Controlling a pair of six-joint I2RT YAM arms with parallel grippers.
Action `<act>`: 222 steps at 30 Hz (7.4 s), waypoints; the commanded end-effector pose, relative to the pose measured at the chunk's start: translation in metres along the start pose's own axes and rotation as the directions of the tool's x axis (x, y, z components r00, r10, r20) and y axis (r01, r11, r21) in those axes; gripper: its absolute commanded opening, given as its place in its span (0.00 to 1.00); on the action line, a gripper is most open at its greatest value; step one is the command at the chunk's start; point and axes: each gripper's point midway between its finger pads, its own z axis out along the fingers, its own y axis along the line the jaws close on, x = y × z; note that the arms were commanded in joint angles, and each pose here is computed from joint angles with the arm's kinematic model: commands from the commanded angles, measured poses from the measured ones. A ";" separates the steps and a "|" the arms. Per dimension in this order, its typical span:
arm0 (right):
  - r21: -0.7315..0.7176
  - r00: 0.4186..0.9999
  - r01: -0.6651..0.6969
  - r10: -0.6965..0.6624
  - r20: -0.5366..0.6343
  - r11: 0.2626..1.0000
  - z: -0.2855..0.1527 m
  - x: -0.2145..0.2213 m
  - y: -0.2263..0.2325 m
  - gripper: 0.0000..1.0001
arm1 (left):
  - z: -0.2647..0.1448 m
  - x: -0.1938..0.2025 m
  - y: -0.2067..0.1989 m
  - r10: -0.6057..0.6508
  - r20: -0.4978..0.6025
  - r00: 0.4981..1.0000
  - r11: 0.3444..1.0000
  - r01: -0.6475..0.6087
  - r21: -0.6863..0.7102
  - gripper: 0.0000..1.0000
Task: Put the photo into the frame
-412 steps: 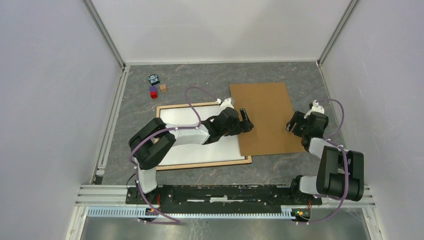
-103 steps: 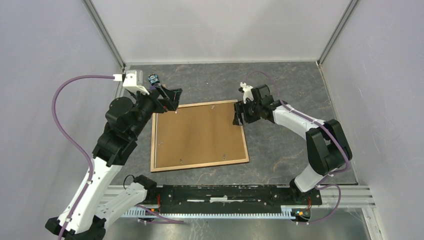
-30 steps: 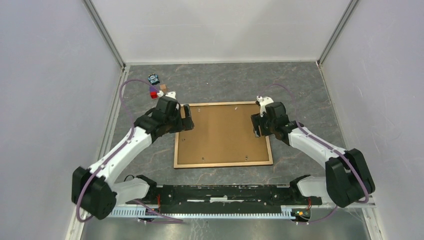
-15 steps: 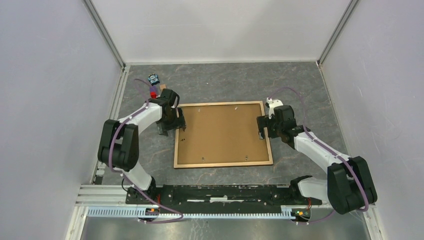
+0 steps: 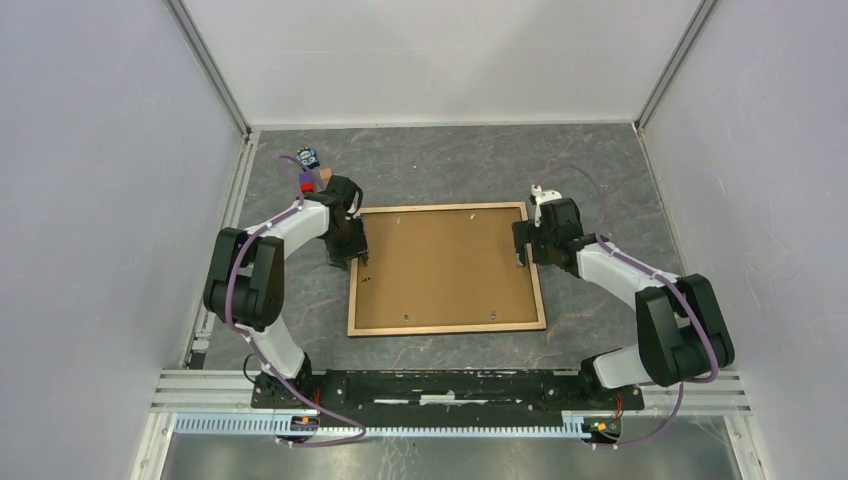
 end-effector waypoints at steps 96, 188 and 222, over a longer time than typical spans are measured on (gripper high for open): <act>-0.447 0.953 -0.233 0.295 0.074 0.864 0.078 -0.097 0.133 0.51 | -0.017 0.111 -0.045 -0.329 -0.168 0.929 0.828 0.369 0.423 0.02; 0.171 0.992 -0.116 0.107 0.061 0.979 0.022 -0.044 -0.026 0.08 | -0.012 -0.064 -0.101 0.223 0.146 0.964 0.967 -0.238 0.094 0.81; 0.069 0.988 -0.142 0.136 0.078 0.987 0.068 -0.054 -0.020 0.00 | -0.007 -0.067 -0.091 0.238 0.111 0.965 0.971 -0.241 0.013 0.73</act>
